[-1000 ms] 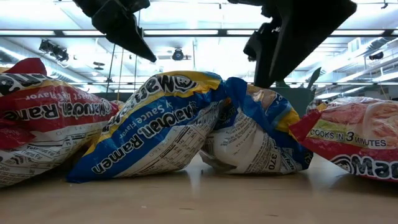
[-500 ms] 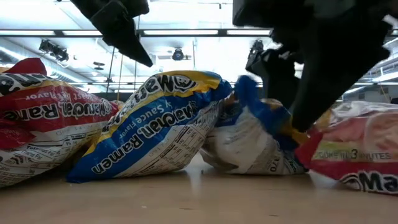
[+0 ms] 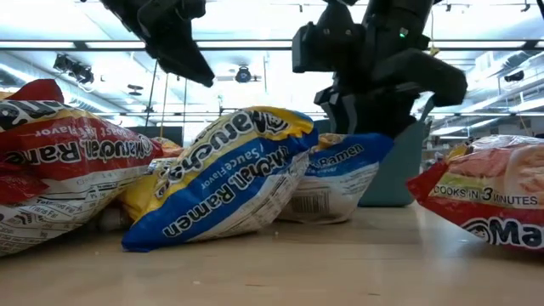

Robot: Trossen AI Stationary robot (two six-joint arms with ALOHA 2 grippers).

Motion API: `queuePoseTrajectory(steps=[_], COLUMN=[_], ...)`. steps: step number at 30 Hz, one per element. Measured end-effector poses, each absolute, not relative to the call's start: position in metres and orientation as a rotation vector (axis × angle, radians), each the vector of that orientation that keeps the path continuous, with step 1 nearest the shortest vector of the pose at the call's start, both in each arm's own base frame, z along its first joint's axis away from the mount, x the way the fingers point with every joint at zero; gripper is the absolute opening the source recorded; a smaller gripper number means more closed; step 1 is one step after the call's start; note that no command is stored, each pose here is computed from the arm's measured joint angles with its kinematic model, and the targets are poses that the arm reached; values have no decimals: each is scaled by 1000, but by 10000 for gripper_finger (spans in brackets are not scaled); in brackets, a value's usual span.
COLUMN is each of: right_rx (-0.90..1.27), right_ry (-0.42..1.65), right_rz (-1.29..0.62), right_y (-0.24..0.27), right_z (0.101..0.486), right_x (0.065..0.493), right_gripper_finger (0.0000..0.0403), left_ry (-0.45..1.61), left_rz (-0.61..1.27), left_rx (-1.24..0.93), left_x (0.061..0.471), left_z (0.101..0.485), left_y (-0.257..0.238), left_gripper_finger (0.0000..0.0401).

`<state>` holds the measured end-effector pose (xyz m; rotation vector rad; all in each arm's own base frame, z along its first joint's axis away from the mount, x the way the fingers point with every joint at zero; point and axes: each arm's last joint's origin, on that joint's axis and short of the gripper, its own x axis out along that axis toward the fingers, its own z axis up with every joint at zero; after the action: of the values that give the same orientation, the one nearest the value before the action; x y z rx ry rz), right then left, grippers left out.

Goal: Sort Maruchan noodles
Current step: Put the blue noodle pack into the dark blue bin

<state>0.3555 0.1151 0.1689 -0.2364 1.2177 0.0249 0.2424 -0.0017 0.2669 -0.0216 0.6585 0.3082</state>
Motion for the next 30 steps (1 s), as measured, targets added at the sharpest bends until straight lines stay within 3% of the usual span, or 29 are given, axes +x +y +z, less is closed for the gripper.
queuePoseTrajectory(steps=[14,30], right_rx=[-254,-204], right_ry=[1262,1178], right_rz=[115,111], right_y=[85,82], right_z=[168,214], right_x=[362,346], right_gripper_finger=[8,8], left_ry=[725,781], left_rz=[359,371], left_rx=[-132,-136], left_x=[237,233], left_z=[261,257], left_y=[-2,-2], left_gripper_finger=[194,194])
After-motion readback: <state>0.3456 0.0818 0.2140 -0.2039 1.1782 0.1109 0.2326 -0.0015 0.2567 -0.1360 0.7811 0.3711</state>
